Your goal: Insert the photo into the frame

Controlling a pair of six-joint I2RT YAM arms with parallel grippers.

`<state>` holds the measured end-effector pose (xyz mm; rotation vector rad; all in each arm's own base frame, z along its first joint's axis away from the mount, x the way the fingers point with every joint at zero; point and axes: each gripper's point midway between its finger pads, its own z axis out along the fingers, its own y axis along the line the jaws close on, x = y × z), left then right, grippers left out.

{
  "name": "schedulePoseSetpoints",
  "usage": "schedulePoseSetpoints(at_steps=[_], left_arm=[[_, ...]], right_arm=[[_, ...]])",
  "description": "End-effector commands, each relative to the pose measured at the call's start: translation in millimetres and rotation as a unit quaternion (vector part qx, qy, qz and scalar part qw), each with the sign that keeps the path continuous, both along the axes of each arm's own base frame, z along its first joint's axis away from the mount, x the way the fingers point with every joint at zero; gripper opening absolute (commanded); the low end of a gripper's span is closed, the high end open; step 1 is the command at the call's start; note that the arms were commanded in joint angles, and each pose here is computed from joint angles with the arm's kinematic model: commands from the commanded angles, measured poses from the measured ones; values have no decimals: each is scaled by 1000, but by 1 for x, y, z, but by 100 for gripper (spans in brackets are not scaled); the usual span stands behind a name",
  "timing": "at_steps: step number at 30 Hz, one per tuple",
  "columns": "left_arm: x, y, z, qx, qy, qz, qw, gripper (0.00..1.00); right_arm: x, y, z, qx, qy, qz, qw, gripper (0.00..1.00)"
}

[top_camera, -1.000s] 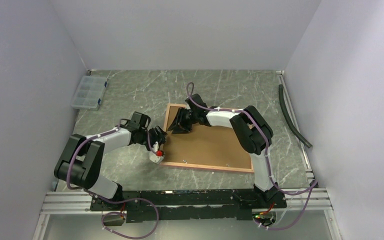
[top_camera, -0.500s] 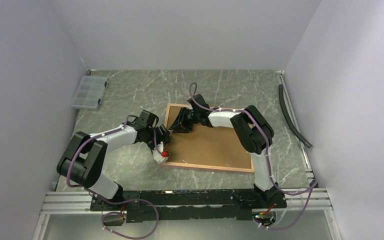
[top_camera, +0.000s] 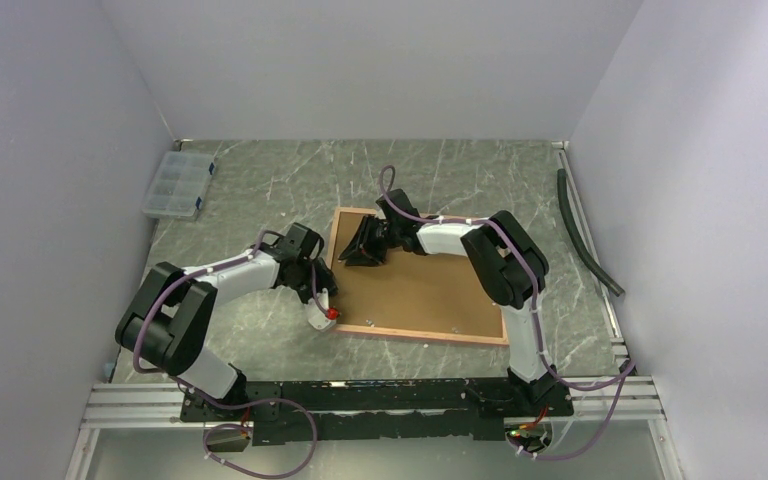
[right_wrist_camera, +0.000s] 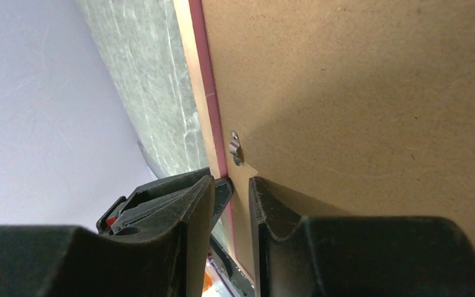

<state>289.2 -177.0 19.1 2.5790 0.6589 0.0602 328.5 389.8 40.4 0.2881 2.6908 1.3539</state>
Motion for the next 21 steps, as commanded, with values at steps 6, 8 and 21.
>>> schedulePoseSetpoints(at_steps=[6,8,21], left_arm=[[-81,32,-48,123,62,-299,944,31],[-80,31,-48,121,61,-299,945,30],[-80,27,-47,110,52,-295,948,25]], right_arm=[[12,-16,-7,-63,-34,-38,997,30],[11,-17,-11,-73,-32,-37,996,30],[26,1,-16,-86,-50,-20,995,30]])
